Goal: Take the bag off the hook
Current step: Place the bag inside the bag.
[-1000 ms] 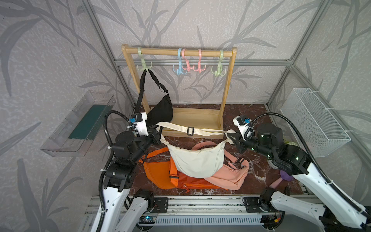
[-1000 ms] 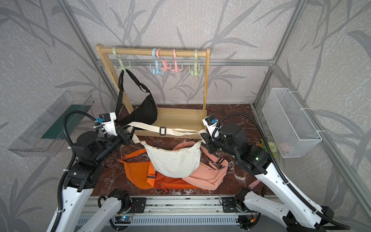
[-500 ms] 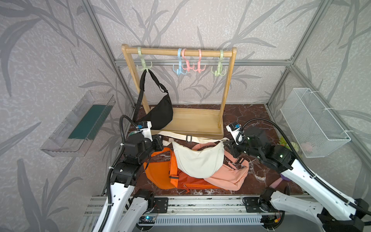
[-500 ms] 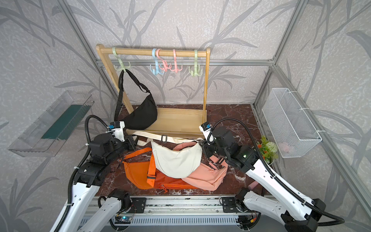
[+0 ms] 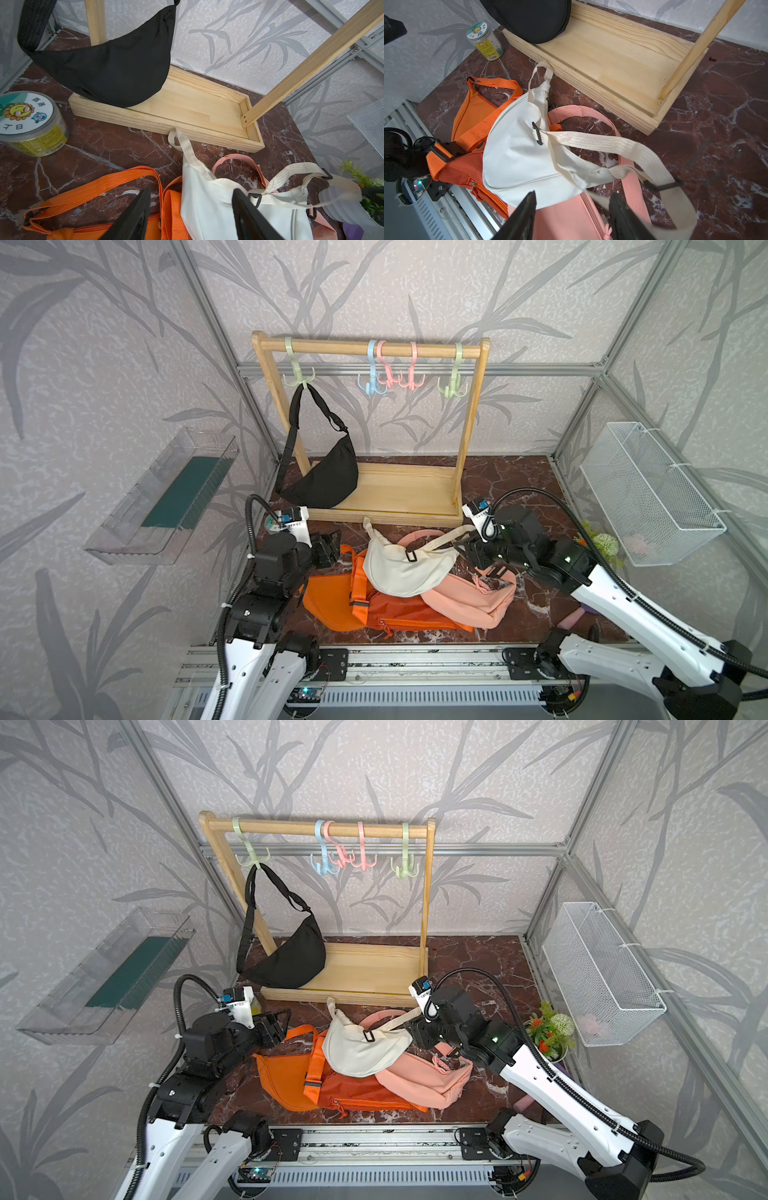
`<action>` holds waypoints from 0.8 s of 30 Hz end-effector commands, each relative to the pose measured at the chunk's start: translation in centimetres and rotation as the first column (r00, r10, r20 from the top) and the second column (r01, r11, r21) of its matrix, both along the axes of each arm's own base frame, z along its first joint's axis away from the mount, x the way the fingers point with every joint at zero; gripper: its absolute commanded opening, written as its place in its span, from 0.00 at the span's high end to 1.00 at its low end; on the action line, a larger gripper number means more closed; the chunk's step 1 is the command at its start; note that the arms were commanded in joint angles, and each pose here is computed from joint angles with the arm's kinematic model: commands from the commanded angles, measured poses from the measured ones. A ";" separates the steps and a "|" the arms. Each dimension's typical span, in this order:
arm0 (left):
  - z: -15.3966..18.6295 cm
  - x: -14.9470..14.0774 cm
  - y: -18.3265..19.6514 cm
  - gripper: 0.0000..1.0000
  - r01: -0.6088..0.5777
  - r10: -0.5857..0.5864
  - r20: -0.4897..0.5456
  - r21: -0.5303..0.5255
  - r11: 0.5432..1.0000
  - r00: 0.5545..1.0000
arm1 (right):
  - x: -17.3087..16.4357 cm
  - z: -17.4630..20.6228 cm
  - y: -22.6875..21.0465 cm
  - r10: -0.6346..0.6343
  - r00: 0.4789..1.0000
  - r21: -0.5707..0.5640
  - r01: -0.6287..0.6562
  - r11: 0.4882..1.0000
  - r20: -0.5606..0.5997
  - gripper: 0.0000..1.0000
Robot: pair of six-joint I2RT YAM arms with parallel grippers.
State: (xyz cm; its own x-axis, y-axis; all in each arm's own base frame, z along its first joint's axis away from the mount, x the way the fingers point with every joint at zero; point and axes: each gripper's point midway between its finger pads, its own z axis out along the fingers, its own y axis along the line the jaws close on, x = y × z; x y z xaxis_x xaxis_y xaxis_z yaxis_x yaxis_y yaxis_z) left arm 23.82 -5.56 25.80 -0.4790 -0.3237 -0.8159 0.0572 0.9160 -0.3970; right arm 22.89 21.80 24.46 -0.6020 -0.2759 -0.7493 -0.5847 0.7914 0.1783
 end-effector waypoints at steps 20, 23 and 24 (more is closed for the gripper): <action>10.5 5.9 4.2 0.24 -0.179 0.083 0.280 0.338 0.924 0.956 | 2.4 8.6 3.6 0.062 0.985 0.144 -0.086 0.986 0.160 0.37; 12.6 8.5 4.4 0.24 -0.181 0.082 0.301 0.319 0.930 0.950 | 3.1 9.4 5.3 0.096 0.981 0.167 -0.125 0.978 0.169 0.37; 13.4 9.4 4.5 0.24 -0.183 0.081 0.311 0.313 0.932 0.947 | 3.3 9.5 5.9 0.110 0.979 0.171 -0.140 0.975 0.172 0.37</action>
State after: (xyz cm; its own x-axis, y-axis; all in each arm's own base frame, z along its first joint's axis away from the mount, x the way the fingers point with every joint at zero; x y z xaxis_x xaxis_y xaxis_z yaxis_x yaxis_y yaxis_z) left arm 31.32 -1.17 36.09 -0.2601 -0.0804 -0.9622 -0.0303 0.9967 -0.0751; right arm 25.88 26.01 31.82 -0.4939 -0.2129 -0.8431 -0.6574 0.7260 0.2018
